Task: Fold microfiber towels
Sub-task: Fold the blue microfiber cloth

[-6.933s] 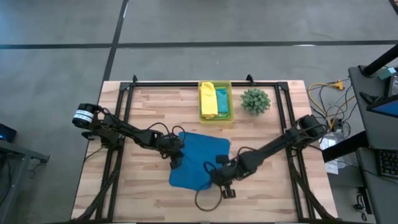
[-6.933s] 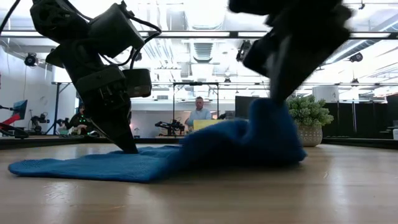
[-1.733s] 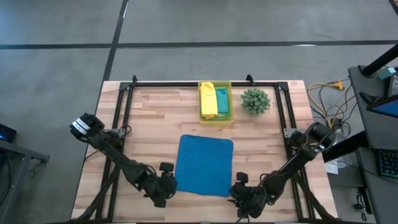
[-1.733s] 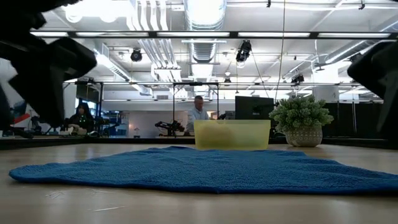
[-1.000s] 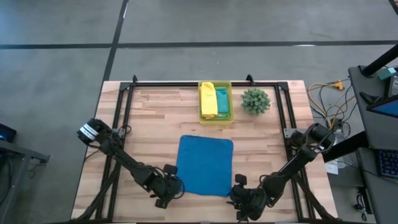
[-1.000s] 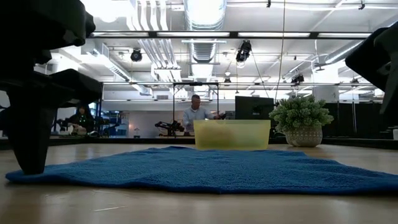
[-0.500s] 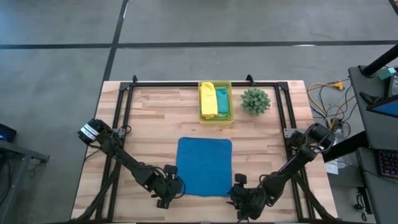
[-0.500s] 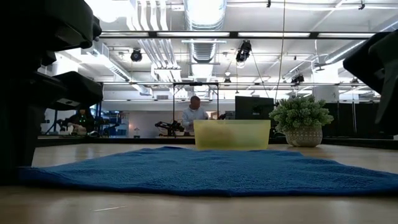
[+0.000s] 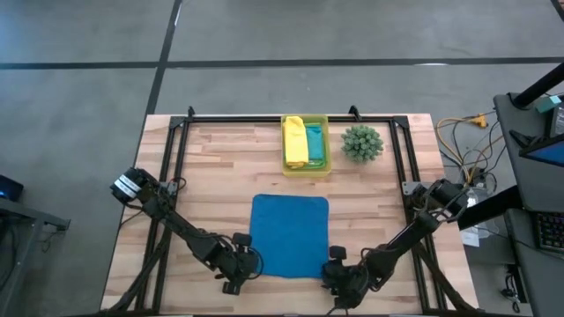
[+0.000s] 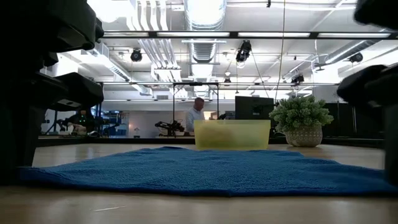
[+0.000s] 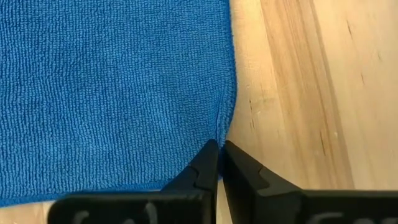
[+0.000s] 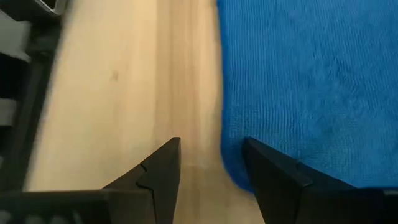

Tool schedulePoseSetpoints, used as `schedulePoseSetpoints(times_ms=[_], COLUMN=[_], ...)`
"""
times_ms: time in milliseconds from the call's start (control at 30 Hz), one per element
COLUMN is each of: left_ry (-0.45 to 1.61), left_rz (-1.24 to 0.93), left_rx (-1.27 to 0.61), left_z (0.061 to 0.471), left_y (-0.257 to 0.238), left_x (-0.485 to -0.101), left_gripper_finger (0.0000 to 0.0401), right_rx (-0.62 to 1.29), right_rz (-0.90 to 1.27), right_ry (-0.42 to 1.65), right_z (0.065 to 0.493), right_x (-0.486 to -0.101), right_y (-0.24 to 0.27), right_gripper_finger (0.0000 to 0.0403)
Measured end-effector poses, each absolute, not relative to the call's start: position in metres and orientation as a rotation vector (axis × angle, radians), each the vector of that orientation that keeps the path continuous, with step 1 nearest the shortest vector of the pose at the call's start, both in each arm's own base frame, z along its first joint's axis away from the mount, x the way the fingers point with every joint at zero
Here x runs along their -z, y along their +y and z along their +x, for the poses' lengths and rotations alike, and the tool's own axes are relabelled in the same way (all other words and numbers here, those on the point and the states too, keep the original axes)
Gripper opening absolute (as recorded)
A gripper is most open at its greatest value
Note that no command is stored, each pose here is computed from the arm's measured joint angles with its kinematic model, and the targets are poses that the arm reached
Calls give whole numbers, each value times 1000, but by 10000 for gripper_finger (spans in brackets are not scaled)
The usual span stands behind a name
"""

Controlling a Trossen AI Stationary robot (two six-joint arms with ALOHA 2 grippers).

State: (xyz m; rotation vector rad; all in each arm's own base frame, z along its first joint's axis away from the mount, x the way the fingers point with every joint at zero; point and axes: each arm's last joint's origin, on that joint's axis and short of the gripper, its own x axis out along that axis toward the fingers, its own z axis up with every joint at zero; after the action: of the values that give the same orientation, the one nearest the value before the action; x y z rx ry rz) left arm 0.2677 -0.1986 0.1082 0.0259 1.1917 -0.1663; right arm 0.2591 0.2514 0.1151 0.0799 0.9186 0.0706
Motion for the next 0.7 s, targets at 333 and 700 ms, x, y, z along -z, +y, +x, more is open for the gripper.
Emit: schedulePoseSetpoints(times_ms=[333, 700], left_ry=[1198, 1142], left_rz=[-1, -32], left_rx=[159, 144], left_z=[268, 267], left_y=[-198, -197], left_x=[-108, -125], left_gripper_finger=[0, 0], right_rx=[-8, -10], right_rz=[138, 160], right_ry=[955, 1005], right_z=[264, 257], right_x=[-105, -114], right_y=[246, 243], right_gripper_finger=[108, 13])
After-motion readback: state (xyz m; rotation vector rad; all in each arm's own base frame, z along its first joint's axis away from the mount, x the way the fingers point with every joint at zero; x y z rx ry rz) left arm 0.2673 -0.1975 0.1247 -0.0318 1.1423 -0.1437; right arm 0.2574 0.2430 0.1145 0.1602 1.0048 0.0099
